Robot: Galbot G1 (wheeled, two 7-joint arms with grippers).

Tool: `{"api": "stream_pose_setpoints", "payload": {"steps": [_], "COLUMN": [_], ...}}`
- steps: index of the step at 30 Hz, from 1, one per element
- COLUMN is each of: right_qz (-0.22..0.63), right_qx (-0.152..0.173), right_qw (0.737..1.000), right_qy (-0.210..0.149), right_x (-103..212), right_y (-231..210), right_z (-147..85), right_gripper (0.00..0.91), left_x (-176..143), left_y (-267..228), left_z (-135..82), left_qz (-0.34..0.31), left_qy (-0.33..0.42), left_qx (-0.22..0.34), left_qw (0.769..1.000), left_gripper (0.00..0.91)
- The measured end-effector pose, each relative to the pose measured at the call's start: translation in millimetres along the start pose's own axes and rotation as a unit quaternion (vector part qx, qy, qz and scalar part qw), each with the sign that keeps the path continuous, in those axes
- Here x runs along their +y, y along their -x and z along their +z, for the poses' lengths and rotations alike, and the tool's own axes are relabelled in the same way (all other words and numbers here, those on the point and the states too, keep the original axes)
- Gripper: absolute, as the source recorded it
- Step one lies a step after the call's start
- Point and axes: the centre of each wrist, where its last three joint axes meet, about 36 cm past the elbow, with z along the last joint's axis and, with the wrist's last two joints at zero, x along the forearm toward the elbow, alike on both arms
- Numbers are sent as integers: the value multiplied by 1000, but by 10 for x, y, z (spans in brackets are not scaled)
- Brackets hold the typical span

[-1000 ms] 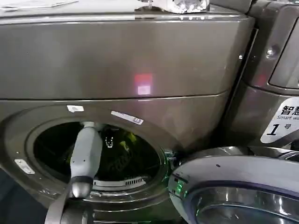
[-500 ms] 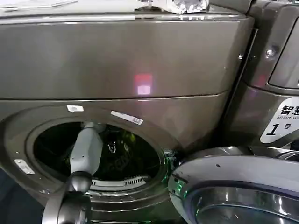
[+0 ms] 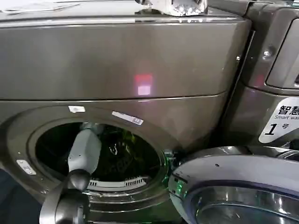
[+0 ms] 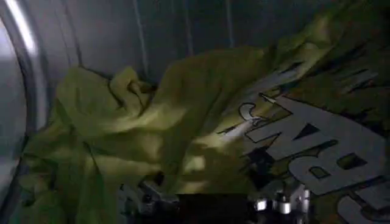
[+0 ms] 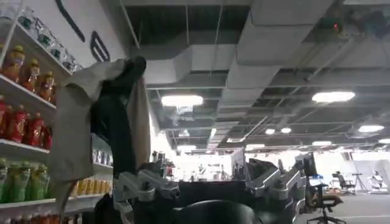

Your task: Grasp the clothes from the dryer.

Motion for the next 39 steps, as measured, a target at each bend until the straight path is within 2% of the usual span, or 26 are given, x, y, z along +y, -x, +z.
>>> {"api": "stream_pose_setpoints", "payload": {"steps": [15, 26, 31, 39], "right_qz": [-8, -10, -11, -17], "right_qx": [15, 20, 16, 11], "right_qw": [1000, 1000, 1000, 1000], "right_qy": [-5, -7, -7, -2], "right_x": [32, 76, 80, 145], "right_y": [-31, -46, -49, -73], "right_z": [17, -10, -6, 7], "right_gripper": [907, 907, 907, 907], "left_x": [-23, -51, -73, -183], "left_y": [-96, -215, -205, -116], "left_z": [-73, -133, -202, -406], "left_qz": [-44, -157, -243, -405], "left_qy": [-21, -50, -79, -167], "left_qx": [-5, -52, -91, -161], "left_qw": [999, 985, 963, 884], "left_gripper": [0, 0, 0, 0]}}
